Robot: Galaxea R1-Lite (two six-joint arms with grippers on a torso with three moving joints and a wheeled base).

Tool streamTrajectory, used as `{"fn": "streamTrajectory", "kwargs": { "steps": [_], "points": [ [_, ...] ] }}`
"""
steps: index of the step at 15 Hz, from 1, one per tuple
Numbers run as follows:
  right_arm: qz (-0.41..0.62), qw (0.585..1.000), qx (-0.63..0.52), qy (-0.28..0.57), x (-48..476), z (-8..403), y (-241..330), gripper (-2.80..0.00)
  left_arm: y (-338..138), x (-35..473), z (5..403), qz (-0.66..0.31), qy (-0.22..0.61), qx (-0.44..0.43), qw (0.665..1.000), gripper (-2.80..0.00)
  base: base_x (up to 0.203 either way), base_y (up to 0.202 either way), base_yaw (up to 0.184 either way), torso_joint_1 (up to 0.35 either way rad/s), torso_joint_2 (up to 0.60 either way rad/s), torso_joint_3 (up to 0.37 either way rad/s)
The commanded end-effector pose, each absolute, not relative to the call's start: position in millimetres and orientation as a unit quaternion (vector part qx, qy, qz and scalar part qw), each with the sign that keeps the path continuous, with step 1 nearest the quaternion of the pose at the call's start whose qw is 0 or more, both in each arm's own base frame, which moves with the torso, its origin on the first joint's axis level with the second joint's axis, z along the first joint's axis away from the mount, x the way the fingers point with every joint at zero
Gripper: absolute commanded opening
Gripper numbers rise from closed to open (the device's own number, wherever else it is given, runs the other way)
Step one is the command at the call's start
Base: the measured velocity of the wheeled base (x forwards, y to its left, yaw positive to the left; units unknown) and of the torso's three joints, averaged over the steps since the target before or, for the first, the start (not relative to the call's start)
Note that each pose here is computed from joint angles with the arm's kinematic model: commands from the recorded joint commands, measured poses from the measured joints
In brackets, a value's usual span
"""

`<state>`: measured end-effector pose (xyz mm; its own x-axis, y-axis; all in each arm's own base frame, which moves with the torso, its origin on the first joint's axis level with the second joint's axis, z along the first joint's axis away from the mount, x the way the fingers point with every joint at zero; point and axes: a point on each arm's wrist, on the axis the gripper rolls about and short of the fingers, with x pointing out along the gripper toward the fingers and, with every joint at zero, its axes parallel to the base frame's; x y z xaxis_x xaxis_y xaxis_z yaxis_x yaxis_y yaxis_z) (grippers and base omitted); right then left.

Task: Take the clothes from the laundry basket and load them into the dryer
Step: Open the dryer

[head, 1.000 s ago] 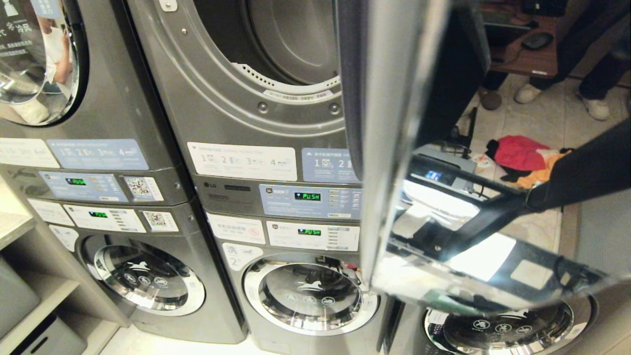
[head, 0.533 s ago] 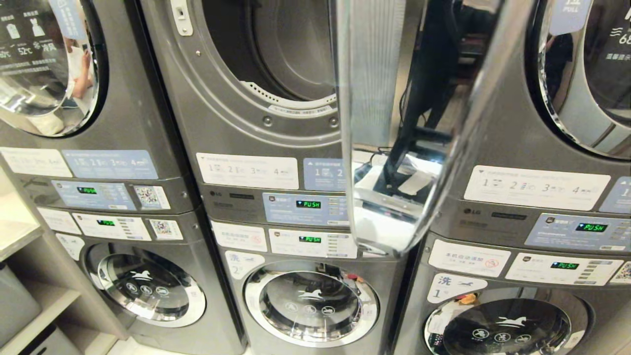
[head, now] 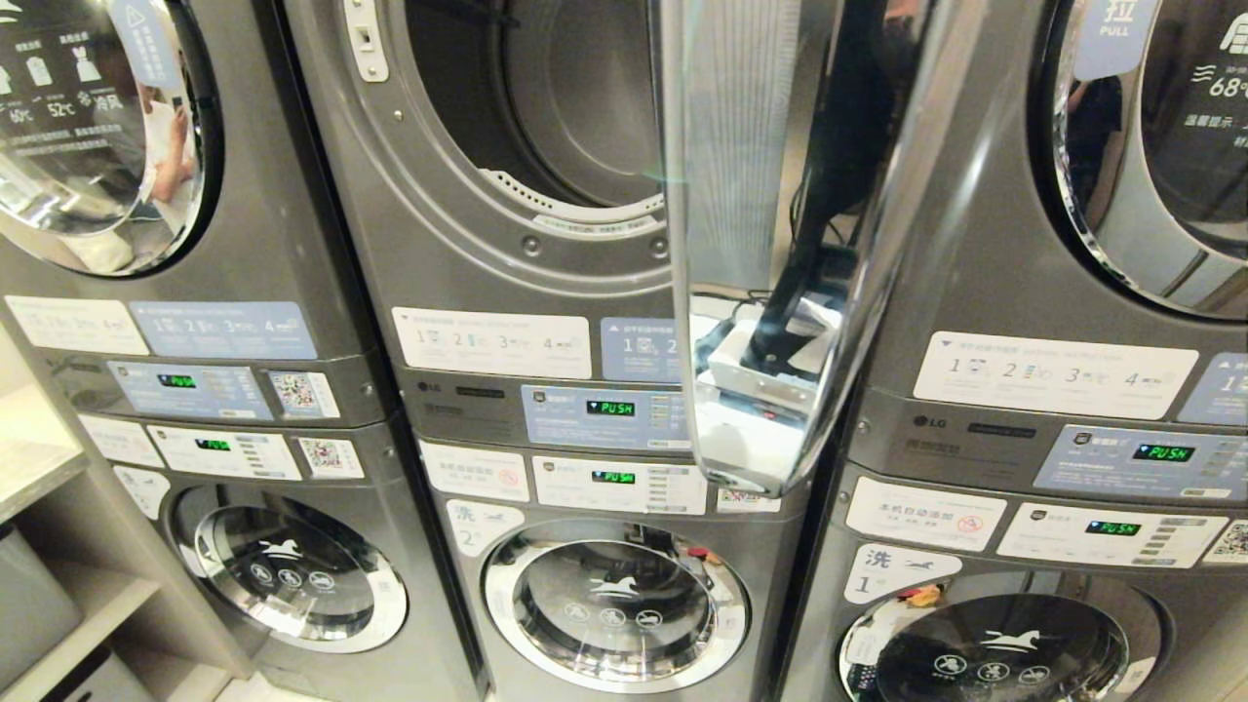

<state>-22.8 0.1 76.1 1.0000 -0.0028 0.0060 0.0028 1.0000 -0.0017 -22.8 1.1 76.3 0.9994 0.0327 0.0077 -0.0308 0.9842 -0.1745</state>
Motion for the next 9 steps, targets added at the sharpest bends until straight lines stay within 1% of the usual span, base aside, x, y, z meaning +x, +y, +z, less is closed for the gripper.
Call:
{"fn": "streamTrajectory", "kwargs": {
  "steps": [1, 2, 4, 6, 7, 9],
  "points": [
    [-0.002, 1.000, -0.001, 0.000, -22.3, 74.9, 0.1, 0.00, 0.9, -21.7, 72.8, 0.011, -0.002, -0.073, 0.997, -2.80, 0.000, 0.000, 0.000, 0.000, 0.00, 0.000],
    [-0.002, 1.000, -0.001, 0.000, -22.3, 75.0, 0.1, 0.00, 0.2, -23.7, 81.6, -0.006, -0.022, -0.066, 0.998, -2.80, 0.000, 0.000, 0.000, 0.000, 0.00, 0.000],
    [-0.002, 1.000, 0.000, -0.001, -22.3, 75.0, 0.1, 0.00, -3.6, -35.2, 124.6, -0.097, -0.077, -0.064, 0.990, -2.80, 0.000, 0.000, 0.000, 0.000, 0.00, 0.000],
    [-0.002, 1.000, -0.003, -0.001, -22.5, 75.3, 0.1, 0.00, -6.4, -26.5, 161.3, -0.160, -0.060, -0.067, 0.983, -2.80, 0.000, 0.000, 0.000, 0.000, 0.00, 0.000],
    [-0.002, 1.000, -0.003, -0.001, -22.5, 75.3, 0.1, 0.00, -7.6, -11.6, 184.9, -0.185, -0.039, -0.075, 0.979, -2.80, 0.000, 0.000, 0.000, 0.000, 0.00, 0.000],
    [-0.002, 1.000, -0.002, -0.001, -22.3, 75.0, 0.1, 0.00, -10.3, 38.8, 231.7, -0.227, -0.006, -0.088, 0.970, -2.80, 0.000, 0.000, 0.000, 0.000, 0.00, 0.000]
  ]
}}
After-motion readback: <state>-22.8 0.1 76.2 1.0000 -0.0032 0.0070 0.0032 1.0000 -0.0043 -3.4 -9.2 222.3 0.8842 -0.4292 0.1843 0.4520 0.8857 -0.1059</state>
